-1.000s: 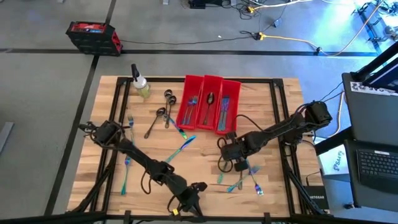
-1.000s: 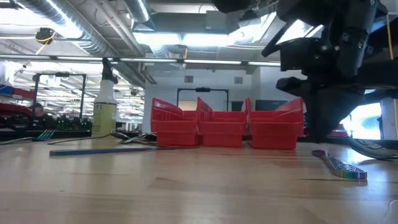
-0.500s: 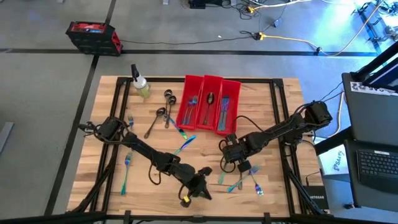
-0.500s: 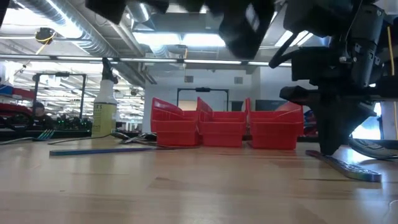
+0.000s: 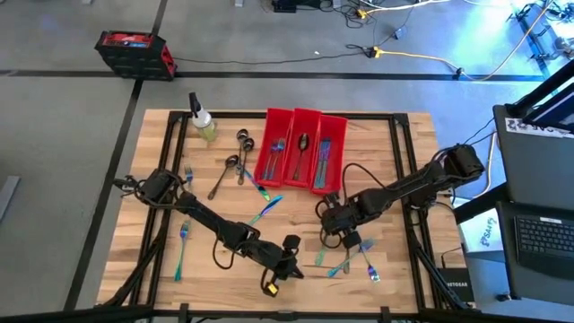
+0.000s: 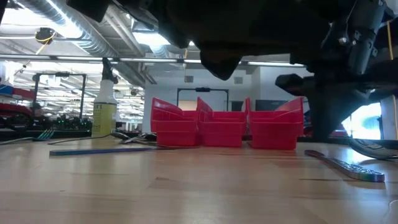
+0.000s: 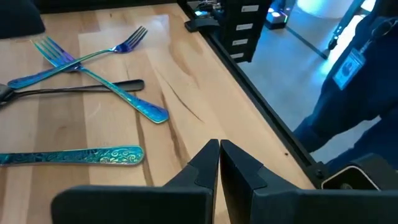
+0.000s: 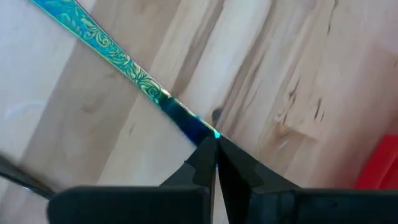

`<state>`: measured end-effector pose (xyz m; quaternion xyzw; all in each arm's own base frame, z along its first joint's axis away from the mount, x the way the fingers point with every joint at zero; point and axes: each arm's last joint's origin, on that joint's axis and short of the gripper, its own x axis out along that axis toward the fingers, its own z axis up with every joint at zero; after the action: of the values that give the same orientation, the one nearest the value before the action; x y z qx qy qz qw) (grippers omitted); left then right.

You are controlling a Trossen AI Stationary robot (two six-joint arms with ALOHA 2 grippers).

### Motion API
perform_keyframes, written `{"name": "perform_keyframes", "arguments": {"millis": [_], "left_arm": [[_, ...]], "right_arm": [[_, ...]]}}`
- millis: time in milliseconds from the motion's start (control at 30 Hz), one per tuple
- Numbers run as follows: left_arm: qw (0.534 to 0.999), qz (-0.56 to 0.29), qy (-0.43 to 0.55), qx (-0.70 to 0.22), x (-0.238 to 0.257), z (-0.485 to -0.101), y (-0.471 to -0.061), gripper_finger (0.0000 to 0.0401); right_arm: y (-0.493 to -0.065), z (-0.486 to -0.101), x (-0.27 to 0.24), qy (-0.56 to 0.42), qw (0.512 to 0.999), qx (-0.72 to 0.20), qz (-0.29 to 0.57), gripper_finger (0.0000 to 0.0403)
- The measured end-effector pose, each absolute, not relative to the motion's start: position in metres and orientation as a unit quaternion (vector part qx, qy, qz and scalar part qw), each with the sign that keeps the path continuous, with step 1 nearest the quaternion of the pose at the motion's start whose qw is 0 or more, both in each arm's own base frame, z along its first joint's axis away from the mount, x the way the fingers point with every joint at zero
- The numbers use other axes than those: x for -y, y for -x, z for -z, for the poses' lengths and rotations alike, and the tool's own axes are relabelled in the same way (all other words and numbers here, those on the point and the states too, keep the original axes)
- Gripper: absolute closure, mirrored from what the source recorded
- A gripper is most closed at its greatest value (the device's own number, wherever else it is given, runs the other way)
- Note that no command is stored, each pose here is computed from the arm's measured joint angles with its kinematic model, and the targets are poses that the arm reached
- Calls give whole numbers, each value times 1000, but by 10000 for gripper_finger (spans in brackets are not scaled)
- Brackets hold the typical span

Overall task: Sort silverware
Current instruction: Put the blue knife into the right red silverware bin

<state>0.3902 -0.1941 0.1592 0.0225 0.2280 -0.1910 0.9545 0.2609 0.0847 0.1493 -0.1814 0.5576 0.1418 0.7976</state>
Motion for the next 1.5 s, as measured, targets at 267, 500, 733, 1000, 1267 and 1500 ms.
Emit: {"name": "perform_keyframes", "arguments": {"millis": [267,500,733,1000,1267,1500], "left_arm": [[955,184,-8,-233,193,-159,-390,401],[956,174,1,-237,193,-158,-390,401],[955,170,11,-244,193,-157,-390,401],[954,164,13,-251,194,-156,-389,401],[957,148,13,-250,193,-156,-389,401],[956,147,12,-252,193,-156,-388,401]], "right_arm": [[-265,-140,-65,175,782,-588,-113,403],[-263,-141,-62,168,777,-597,-109,403],[-263,-139,-60,163,781,-593,-109,403],[-254,-131,-57,138,774,-611,-93,403],[-245,-137,-65,74,774,-625,-75,403],[-247,-141,-72,82,790,-603,-78,403]]}}
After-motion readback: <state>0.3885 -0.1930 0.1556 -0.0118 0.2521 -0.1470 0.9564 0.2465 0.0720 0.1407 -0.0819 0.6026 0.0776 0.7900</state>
